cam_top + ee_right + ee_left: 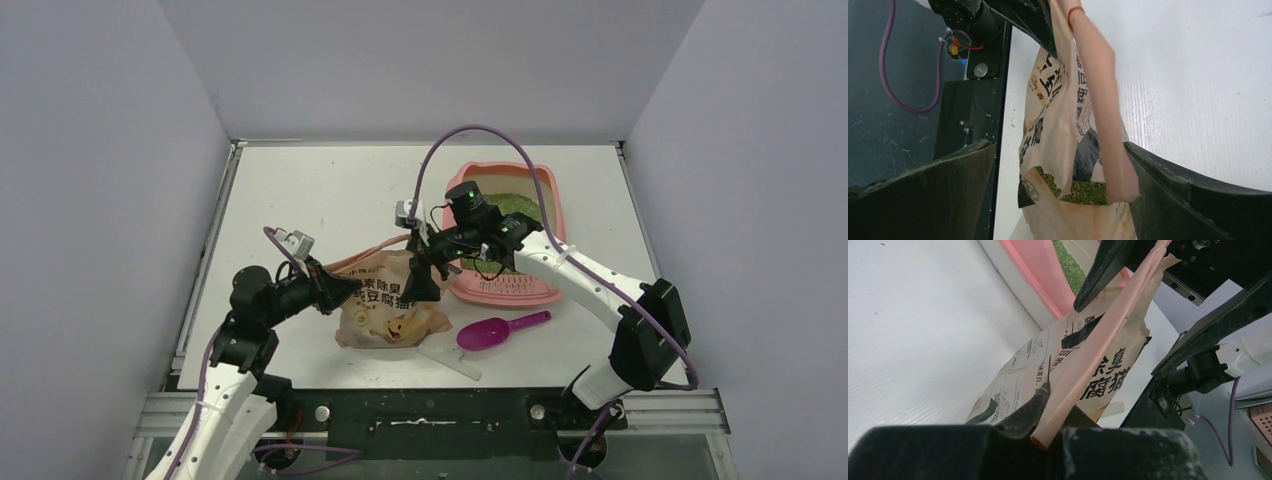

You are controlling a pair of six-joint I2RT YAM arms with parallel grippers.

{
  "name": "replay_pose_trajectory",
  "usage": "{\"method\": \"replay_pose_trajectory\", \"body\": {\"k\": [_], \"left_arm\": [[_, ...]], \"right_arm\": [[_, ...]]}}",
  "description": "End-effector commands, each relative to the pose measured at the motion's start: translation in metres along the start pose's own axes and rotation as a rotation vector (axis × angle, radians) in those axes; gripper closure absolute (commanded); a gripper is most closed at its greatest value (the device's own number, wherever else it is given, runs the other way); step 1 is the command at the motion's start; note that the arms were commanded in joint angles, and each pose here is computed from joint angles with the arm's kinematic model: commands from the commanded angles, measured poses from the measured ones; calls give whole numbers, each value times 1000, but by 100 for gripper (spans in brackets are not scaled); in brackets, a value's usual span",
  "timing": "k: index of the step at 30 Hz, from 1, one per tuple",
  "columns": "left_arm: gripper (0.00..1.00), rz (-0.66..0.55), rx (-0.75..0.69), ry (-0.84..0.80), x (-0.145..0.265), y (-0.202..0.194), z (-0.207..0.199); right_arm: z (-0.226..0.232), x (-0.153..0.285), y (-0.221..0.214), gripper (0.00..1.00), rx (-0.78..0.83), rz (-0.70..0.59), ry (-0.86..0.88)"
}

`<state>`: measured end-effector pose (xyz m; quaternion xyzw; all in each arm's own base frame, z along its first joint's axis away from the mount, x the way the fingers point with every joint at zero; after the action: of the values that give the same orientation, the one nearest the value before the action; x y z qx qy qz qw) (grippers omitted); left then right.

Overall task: Fill the litter box with clean litter
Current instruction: Close the cat litter bag at the center of the board.

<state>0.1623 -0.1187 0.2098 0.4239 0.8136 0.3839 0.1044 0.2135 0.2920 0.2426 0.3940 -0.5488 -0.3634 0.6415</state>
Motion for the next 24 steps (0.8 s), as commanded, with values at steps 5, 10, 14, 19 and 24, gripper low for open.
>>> {"method": "replay_pose_trajectory", "body": {"k": [5,10,14,19,24], "left_arm": [[100,-104,-93,-53,6,28,-23],[100,-96,-99,-60,5,29,-23],[100,-96,-99,-57,5,29,-24],[100,-118,-107,-42,7,31,-23],[73,-131,-83,38,11,29,-17]], "right_arm": [[2,-3,-9,5,69,10,55],[-2,-9,-17,25,4,34,66],[-5,-10,-19,50,-22,28,64],[-5,-5,-10,94,-15,3,69],[-6,5,4,96,-85,-85,86]]}}
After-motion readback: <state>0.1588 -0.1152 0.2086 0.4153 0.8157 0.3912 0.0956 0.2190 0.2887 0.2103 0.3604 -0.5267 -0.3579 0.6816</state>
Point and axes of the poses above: each gripper's point midway between its finger pads, its own x axis back along the fingers, its own z axis along the line the jaws close on, y = z × x, the point moved 7 cm from there along x, back along the fingers, and after that the axes turned 10 degrees about x, right-handed, at the moved point
